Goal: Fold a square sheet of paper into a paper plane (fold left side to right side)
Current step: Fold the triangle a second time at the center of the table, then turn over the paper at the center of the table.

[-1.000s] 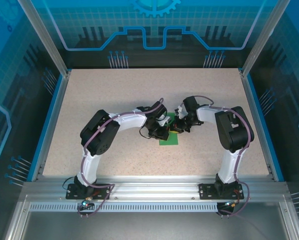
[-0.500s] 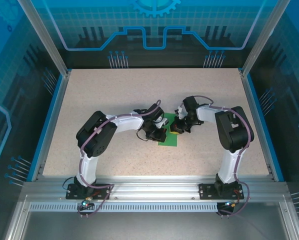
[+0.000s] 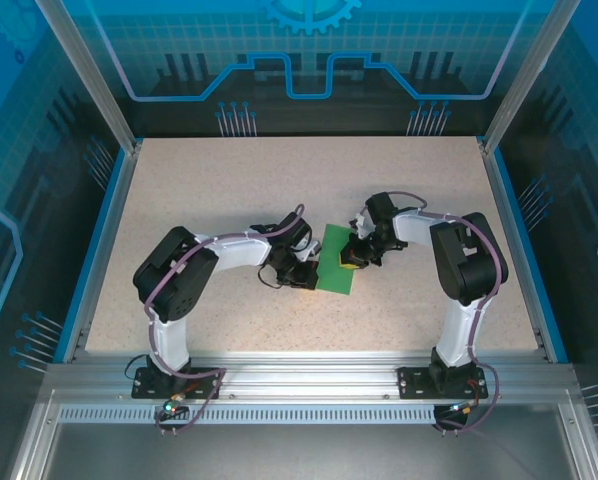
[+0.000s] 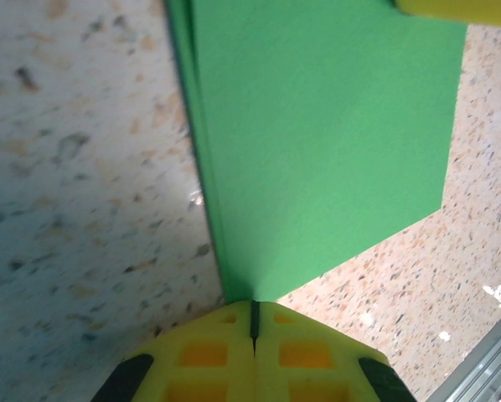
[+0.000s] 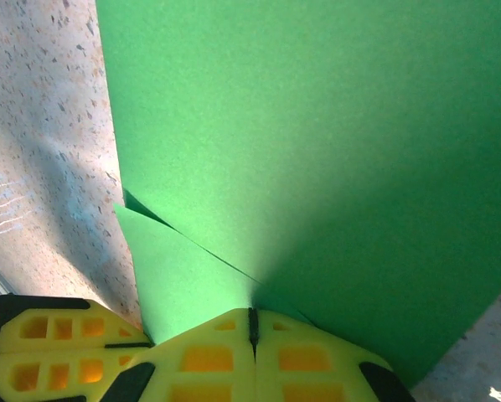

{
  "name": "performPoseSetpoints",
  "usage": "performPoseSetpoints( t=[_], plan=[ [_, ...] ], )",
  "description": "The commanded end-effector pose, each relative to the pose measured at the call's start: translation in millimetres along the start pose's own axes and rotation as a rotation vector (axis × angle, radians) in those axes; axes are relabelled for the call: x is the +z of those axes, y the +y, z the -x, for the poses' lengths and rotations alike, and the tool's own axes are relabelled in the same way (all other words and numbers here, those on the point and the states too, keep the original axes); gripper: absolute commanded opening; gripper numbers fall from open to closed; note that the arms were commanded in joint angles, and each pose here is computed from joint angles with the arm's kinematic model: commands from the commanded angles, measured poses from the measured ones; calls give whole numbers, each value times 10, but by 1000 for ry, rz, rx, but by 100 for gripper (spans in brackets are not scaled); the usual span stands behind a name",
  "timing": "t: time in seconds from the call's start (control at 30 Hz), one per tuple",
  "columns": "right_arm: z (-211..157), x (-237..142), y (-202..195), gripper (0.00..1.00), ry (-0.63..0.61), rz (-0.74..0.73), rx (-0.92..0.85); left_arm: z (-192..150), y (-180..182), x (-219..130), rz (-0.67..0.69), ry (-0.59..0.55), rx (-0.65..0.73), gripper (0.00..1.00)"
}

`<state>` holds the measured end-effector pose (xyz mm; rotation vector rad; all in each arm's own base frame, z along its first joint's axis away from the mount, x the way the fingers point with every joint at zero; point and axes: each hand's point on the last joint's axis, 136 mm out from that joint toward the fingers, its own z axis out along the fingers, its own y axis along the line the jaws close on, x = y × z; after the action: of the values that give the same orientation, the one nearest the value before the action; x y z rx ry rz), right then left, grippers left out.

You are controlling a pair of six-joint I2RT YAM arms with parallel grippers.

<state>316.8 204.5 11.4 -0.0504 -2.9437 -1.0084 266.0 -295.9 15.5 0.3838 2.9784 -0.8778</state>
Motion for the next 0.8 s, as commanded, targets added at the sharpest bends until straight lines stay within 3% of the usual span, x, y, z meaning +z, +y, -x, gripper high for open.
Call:
performPoseSetpoints(
  t=[0.0, 0.13, 0.2, 0.47, 0.77],
  plan=[
    [75, -51, -47, 0, -37, -18, -3, -157, 117, -117, 25, 37, -53, 0],
    [177, -196, 144, 3, -98, 28, -48, -21, -22, -279, -21, -24, -11, 1],
    [221, -286, 212, 7, -134, 28, -73, 73, -90, -364, -44, -62, 4, 8],
    [254, -584, 154, 34, -264, -30, -106, 484, -232, -427, -101, -157, 44, 30],
    [71, -712, 157, 61, -328, 22, -112, 878, -184, -227, -85, -171, 58, 39]
  ],
)
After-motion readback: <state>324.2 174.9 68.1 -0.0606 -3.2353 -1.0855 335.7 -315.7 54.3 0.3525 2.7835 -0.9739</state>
